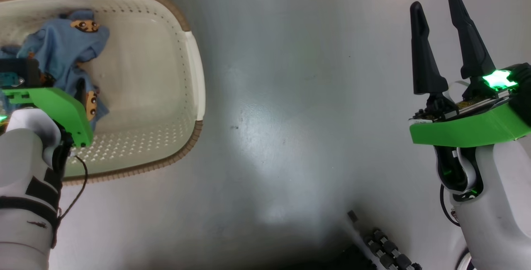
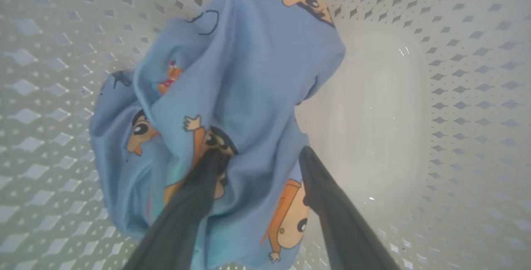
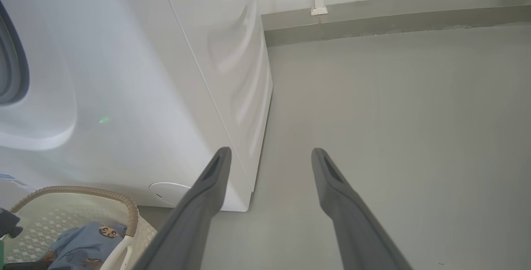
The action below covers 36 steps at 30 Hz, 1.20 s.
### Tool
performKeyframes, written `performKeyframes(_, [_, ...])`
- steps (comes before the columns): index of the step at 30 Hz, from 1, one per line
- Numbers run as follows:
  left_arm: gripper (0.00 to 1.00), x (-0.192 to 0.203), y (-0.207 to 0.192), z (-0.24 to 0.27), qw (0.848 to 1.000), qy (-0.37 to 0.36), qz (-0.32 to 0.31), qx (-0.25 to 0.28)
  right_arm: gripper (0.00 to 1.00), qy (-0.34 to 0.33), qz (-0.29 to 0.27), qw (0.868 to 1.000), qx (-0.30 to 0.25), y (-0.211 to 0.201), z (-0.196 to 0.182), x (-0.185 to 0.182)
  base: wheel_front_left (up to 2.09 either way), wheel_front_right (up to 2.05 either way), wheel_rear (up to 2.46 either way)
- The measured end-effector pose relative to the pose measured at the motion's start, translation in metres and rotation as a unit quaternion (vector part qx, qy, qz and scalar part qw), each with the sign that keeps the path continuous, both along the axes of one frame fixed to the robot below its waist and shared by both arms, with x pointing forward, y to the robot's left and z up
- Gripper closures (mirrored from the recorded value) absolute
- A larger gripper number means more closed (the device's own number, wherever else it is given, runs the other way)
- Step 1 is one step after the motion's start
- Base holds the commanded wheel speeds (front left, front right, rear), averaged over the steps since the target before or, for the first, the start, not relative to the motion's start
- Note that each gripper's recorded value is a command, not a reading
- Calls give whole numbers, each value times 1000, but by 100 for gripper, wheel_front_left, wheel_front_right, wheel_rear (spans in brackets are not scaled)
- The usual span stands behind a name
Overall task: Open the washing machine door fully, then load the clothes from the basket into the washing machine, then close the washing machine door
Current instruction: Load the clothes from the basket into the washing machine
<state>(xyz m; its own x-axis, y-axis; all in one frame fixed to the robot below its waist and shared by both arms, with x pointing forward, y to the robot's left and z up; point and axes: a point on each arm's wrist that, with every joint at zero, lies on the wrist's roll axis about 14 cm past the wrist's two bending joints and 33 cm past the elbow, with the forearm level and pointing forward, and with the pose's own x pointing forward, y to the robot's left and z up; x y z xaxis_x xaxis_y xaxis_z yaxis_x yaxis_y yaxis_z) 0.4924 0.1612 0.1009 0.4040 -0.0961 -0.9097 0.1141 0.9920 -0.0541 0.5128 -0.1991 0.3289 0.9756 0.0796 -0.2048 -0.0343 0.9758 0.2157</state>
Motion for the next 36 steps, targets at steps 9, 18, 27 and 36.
performKeyframes(9, [100,1,3,-10,1000,14,-9,14,0,6,-1,1000,1,1,-4,-3,0,0,0])
performKeyframes(18, [100,17,-3,14,999,-31,20,-8,0,-15,-1,1000,3,2,15,1,0,0,0])
performKeyframes(27, [100,15,-4,57,992,-103,63,-44,0,-54,6,999,6,6,54,4,0,0,0])
performKeyframes(36, [100,10,-3,115,979,-175,77,-67,0,-66,2,998,2,2,85,-20,0,0,0])
